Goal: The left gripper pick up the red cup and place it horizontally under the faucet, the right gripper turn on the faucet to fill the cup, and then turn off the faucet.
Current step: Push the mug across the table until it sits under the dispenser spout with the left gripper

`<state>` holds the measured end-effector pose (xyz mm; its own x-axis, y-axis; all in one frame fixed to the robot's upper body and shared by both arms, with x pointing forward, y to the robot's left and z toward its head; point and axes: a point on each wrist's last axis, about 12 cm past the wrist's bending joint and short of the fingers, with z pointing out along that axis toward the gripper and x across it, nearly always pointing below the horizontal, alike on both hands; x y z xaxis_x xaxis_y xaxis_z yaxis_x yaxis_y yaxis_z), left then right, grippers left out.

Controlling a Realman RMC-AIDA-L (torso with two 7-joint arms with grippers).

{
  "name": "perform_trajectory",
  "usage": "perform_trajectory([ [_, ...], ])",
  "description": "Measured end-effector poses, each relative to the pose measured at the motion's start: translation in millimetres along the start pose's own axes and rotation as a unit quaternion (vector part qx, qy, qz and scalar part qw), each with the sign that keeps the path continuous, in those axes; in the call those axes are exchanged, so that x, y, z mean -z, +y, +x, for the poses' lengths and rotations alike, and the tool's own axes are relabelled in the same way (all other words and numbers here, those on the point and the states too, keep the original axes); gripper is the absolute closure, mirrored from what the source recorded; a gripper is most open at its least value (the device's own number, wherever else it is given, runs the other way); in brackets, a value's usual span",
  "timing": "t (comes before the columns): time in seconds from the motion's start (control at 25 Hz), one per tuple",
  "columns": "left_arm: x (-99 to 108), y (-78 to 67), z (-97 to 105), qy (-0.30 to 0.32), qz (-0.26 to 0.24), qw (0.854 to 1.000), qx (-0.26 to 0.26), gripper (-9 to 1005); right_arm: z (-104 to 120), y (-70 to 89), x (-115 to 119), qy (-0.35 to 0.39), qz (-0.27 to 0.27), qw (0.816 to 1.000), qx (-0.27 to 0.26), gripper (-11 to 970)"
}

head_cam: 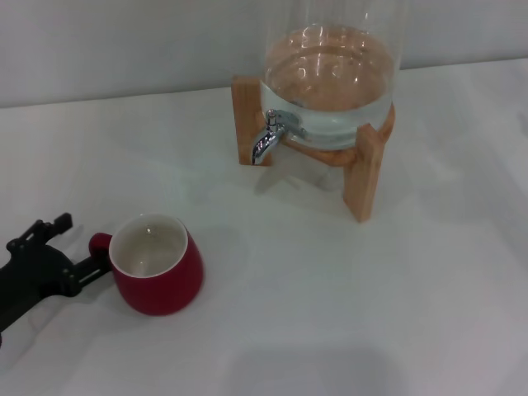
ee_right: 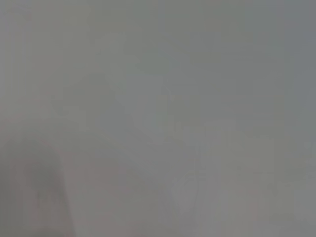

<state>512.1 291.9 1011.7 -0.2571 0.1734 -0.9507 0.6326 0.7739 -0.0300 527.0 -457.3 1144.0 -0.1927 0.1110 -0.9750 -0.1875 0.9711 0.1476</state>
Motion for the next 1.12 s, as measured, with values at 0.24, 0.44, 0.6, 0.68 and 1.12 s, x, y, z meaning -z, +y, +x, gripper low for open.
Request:
perform_trajectory([
  [0.24, -1.5, -4.9, -0.8, 0.005, 0.022, 1.0, -0.016, 178, 0.0, -0.9, 0.1, 0.0, 0.003, 1.0, 0.0, 235],
  [0.44, -1.2, -4.7, -1.2, 0.004, 0.022, 1.0, -0.018, 392, -0.5, -1.1, -0.3, 0.0, 0.004, 1.0, 0.0, 235],
  [0.6, -1.2, -4.6, -0.9, 0.005, 0.02, 1.0, -0.018, 562, -0.6, -1.2, -0.3, 0.0, 0.004, 1.0, 0.001, 234],
  [0.68, -1.3, -4.4, -0.8, 0.005, 0.02, 1.0, -0.019, 640, -0.6, -1.3, -0.3, 0.0, 0.004, 1.0, 0.001, 234],
  [1.12, -1.0, -3.2, -1.8, -0.002, 0.01, 1.0, -0.023, 862, -0.1, -1.7, 0.6, 0.0, 0.005, 1.0, 0.0, 234],
])
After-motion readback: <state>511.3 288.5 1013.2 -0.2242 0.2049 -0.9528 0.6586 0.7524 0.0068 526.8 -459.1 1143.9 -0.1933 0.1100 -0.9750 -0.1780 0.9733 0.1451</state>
